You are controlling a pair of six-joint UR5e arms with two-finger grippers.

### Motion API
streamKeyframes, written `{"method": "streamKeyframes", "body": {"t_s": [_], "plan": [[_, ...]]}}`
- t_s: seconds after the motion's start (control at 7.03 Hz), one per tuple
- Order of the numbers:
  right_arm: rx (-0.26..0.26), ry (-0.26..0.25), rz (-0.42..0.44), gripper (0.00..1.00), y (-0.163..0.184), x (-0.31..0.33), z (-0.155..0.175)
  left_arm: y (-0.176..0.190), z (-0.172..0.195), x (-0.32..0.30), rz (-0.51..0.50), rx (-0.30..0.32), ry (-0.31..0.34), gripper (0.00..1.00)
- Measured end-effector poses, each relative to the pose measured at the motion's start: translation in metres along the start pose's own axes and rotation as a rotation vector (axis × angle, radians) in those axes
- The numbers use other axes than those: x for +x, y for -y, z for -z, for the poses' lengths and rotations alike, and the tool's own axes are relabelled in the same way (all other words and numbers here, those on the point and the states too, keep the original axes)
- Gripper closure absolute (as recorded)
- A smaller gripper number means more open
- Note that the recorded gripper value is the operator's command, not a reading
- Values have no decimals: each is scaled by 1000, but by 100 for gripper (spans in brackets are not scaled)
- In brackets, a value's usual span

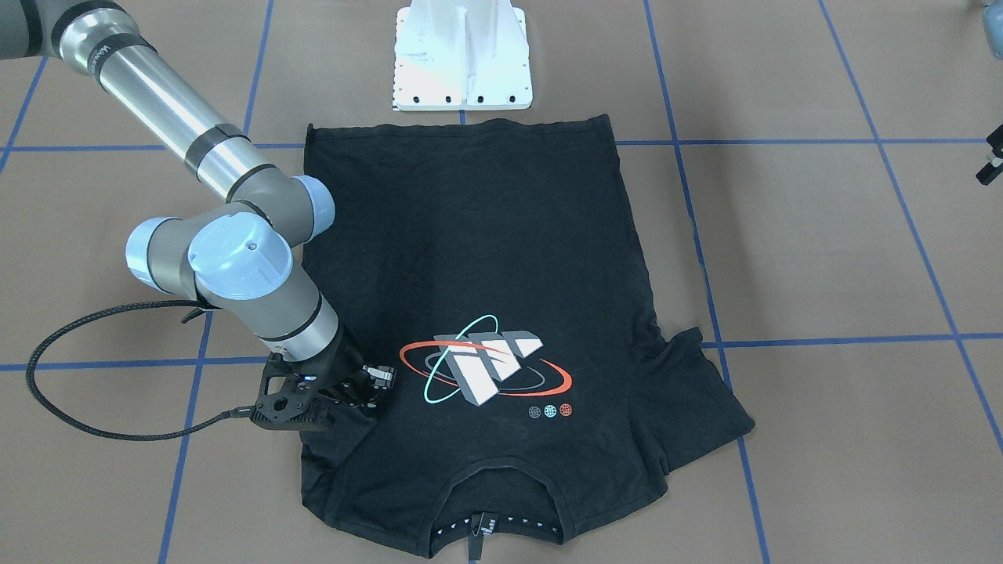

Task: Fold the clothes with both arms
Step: 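Grasp the sleeve with the right gripper and fold it toward the shirt center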

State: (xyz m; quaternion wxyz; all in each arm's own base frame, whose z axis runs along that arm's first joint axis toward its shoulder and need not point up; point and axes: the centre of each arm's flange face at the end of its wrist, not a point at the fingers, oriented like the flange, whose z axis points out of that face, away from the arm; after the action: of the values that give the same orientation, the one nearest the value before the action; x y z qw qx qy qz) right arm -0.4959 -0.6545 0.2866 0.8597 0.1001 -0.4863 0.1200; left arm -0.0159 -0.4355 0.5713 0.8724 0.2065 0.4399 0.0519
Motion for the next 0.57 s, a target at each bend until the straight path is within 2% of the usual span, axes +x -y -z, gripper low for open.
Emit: {"method": "streamKeyframes", "body": {"t_s": [0.14,0.28,0.43,0.57], "plan": [[1,-2,-3,100,0,-8,-3,0,0,0,0,0,0,0],[2,-3,-4,61,0,-14,-5,0,0,0,0,0,1,0],[4,-5,-3,1,0,-18,-7,0,0,0,1,0,0,0],[8,-7,-3,0,0,-20,-8,0,0,0,0,0,-1,0]]}}
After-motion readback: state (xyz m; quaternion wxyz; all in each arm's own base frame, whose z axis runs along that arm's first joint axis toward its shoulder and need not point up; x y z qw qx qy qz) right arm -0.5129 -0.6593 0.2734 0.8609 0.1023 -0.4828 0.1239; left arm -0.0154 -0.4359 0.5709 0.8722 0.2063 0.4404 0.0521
